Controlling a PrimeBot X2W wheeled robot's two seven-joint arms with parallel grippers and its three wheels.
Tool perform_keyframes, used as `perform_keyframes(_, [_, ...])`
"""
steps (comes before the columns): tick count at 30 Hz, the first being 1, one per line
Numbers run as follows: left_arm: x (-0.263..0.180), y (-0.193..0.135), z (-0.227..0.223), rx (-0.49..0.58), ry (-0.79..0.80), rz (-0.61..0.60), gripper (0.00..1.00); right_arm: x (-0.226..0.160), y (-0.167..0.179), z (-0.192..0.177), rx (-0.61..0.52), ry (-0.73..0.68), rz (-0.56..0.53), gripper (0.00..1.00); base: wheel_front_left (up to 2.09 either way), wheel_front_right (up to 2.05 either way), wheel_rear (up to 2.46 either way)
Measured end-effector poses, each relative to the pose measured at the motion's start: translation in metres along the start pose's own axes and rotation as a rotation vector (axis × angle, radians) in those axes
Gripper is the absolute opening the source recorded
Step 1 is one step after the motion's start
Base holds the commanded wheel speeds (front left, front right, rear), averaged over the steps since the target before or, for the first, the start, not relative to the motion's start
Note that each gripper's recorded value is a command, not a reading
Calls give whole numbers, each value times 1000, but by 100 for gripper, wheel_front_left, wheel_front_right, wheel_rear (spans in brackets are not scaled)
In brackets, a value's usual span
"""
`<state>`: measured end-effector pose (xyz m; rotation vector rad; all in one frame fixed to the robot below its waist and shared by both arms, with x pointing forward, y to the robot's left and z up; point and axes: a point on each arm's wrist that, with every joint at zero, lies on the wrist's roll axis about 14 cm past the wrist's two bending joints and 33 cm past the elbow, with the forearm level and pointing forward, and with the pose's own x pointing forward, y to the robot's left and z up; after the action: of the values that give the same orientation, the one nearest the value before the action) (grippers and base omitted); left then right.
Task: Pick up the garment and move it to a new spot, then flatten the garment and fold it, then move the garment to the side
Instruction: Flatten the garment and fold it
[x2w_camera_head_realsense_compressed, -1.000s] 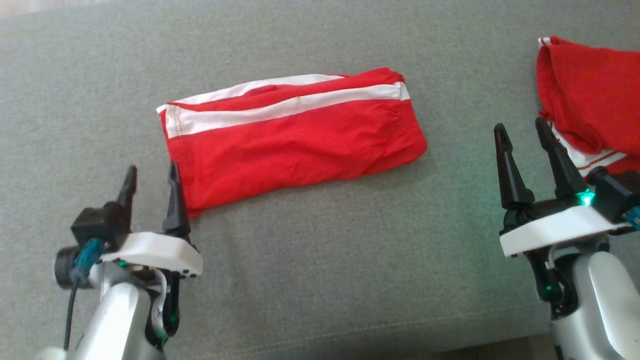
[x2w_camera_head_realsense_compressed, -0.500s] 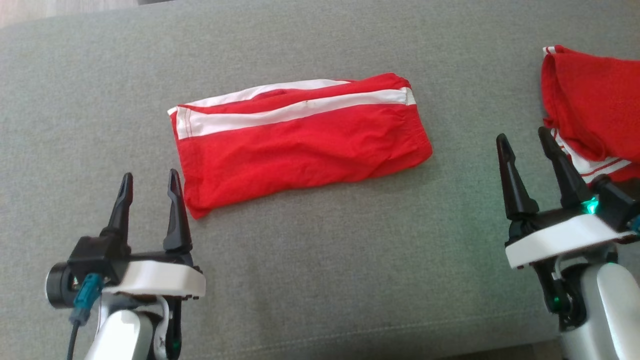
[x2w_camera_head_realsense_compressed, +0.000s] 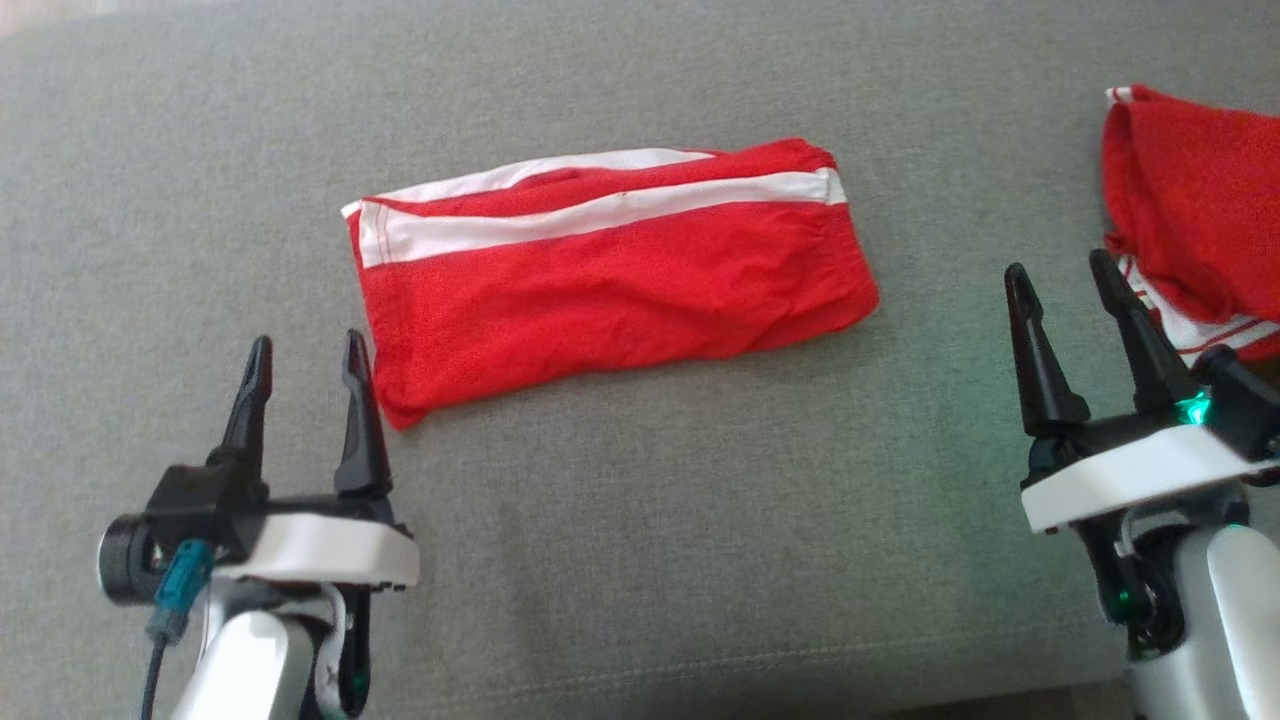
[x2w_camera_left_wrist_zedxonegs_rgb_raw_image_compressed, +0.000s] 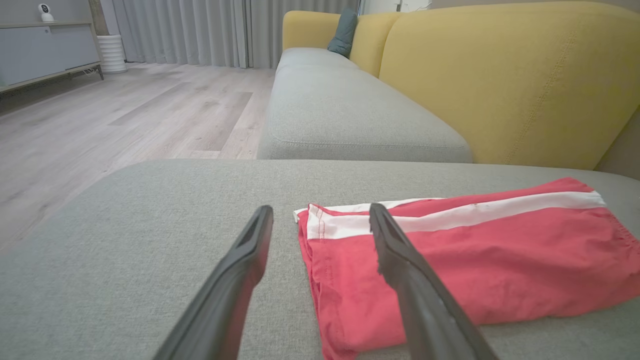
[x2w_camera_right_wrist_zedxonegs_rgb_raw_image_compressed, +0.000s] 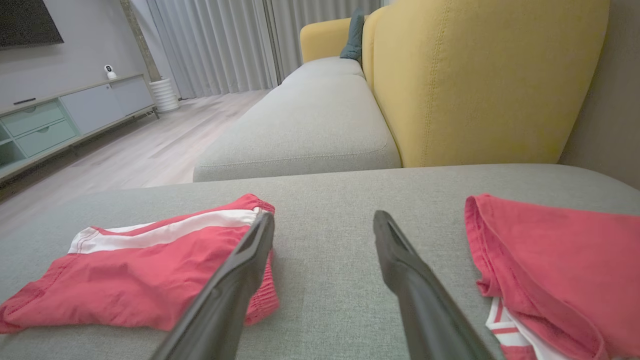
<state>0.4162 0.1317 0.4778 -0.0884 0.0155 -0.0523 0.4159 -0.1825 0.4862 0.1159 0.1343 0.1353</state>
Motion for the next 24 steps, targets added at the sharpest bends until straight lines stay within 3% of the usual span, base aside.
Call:
perform_keyframes(7, [10,4,1,0,-14,13,100,15,8,-16,-13,59,41,100,0,0,0])
perform_keyframes(17, [31,9,-13,-22,1,27,100,71,57,-74,-54,282,239,100,0,0,0])
perform_keyframes(24, [32,15,-23,-12,25,50,100,87,55,-111,-53,423,243,100,0,0,0])
